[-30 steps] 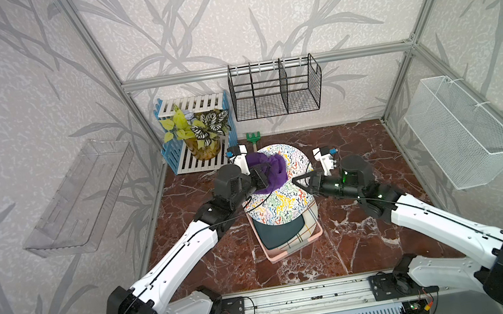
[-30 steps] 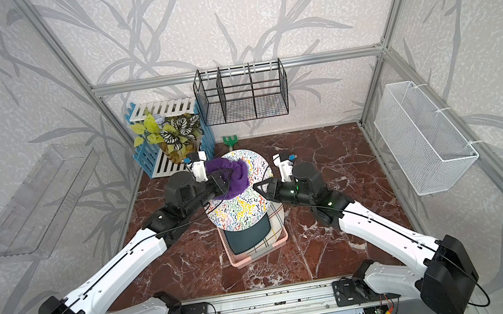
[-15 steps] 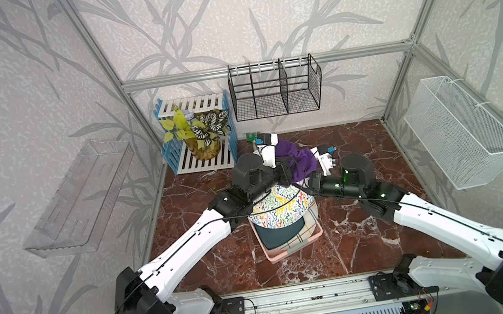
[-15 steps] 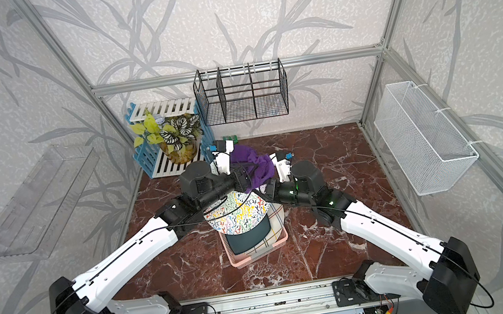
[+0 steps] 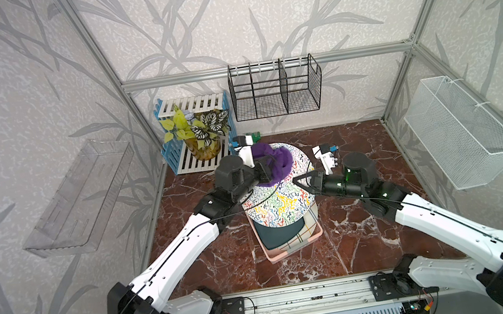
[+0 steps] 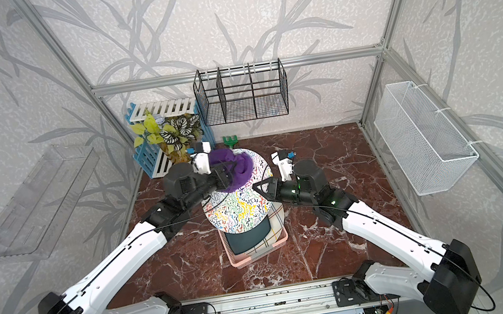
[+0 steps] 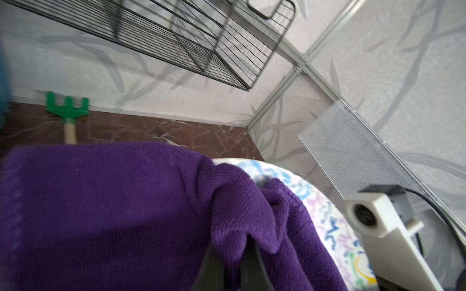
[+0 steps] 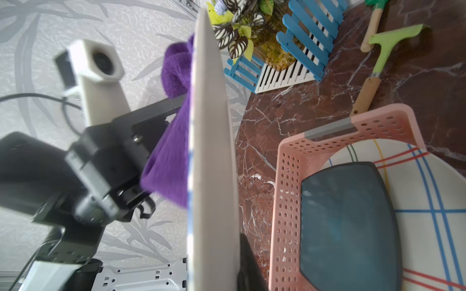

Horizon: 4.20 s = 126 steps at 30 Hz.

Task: Wipe the wet plate dry
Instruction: Wipe the plate with towel.

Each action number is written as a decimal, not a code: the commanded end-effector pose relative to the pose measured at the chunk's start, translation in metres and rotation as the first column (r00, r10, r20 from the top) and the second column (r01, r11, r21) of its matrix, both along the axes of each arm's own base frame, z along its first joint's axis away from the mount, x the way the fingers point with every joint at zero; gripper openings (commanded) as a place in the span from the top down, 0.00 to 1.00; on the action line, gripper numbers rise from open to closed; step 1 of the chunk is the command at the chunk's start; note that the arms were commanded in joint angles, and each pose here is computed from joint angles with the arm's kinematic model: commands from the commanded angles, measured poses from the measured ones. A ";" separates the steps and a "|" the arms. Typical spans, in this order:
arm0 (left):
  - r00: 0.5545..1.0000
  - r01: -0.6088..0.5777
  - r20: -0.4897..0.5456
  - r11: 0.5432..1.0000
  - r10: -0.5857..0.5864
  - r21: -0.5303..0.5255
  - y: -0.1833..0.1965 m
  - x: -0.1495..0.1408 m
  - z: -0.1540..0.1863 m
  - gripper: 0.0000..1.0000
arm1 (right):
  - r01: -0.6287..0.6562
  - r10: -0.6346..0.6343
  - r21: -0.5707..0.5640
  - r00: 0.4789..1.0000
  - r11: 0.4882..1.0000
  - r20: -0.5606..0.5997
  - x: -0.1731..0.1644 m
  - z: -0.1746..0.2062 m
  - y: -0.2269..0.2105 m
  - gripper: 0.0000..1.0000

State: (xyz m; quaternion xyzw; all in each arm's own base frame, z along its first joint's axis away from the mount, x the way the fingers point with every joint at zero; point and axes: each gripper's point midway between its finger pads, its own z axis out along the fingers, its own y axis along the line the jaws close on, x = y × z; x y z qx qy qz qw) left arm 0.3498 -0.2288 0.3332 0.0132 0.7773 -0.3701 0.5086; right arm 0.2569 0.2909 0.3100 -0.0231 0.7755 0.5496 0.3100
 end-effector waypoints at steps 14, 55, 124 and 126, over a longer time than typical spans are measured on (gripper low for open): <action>0.994 0.101 -0.018 0.987 -0.104 -0.124 -0.003 -0.009 0.006 1.00 | 0.058 -0.157 0.402 0.963 0.914 0.219 0.020 0.128 -0.067 1.00; 0.801 0.535 0.398 0.235 -0.447 -0.812 -0.009 -0.091 0.201 1.00 | -0.144 -0.058 0.570 0.946 0.809 0.320 0.006 0.197 -0.031 1.00; 0.981 -0.006 0.193 1.000 0.012 -0.031 -0.016 -0.025 0.098 1.00 | 0.164 -0.279 0.375 0.920 0.912 0.276 0.029 0.148 -0.077 1.00; 0.983 -0.043 0.179 0.999 0.039 0.017 -0.012 -0.016 0.087 1.00 | 0.102 -0.230 0.375 0.920 0.921 0.316 0.018 0.153 -0.067 1.00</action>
